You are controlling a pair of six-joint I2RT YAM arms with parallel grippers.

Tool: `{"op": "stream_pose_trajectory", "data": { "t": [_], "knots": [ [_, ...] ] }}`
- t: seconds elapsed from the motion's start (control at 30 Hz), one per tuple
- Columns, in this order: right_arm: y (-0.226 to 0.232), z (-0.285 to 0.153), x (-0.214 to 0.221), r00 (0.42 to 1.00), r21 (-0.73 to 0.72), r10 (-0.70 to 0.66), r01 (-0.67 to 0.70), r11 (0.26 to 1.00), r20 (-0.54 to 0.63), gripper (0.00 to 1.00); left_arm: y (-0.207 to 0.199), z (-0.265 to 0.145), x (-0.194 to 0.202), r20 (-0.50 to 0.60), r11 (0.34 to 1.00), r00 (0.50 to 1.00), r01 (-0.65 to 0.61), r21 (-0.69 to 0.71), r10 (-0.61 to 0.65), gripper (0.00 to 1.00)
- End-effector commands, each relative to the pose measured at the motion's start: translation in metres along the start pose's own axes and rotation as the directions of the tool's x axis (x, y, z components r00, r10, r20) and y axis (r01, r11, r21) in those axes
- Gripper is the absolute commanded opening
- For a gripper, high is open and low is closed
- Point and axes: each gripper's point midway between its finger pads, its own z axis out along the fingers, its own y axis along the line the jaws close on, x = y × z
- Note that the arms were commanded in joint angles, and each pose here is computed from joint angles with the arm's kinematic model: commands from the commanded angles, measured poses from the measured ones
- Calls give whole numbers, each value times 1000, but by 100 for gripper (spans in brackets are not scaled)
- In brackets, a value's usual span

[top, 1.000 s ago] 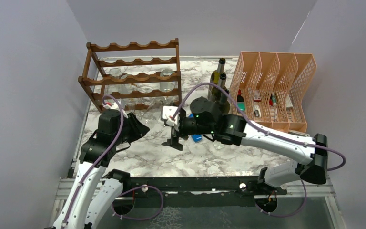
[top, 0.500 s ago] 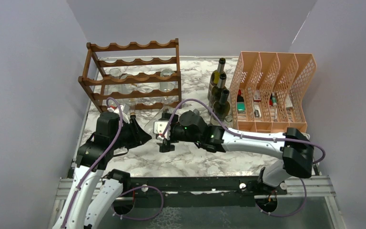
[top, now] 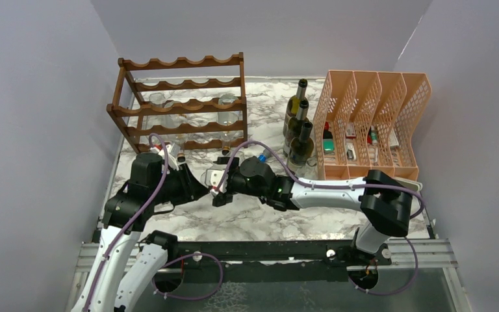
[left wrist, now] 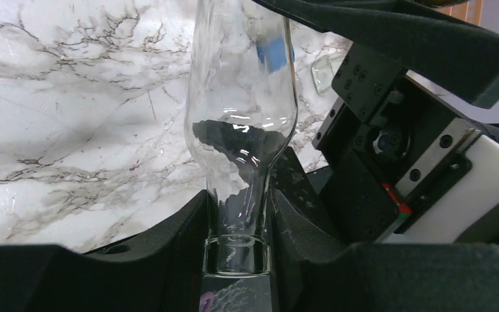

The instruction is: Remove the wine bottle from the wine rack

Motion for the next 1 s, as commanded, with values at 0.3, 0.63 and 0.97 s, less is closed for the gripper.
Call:
{"op": "stream_pose_trajectory", "data": {
  "t": [0.3,0.63,0.97],
  "knots": [
    [-2,4,3,998,5,-66,67,998,-22,45,-32,-15,-29,101,990,990,-105,97,95,48],
    [-10,-18,-13,993,78,105,-109,991,52,31,-31,-43,-68,295,994,949,-109,-13,108,99],
    [-55,-31,7,891,317,453,-438,841,31,28,-24,-94,-97,536,990,835,-72,-120,126,99]
  ]
}}
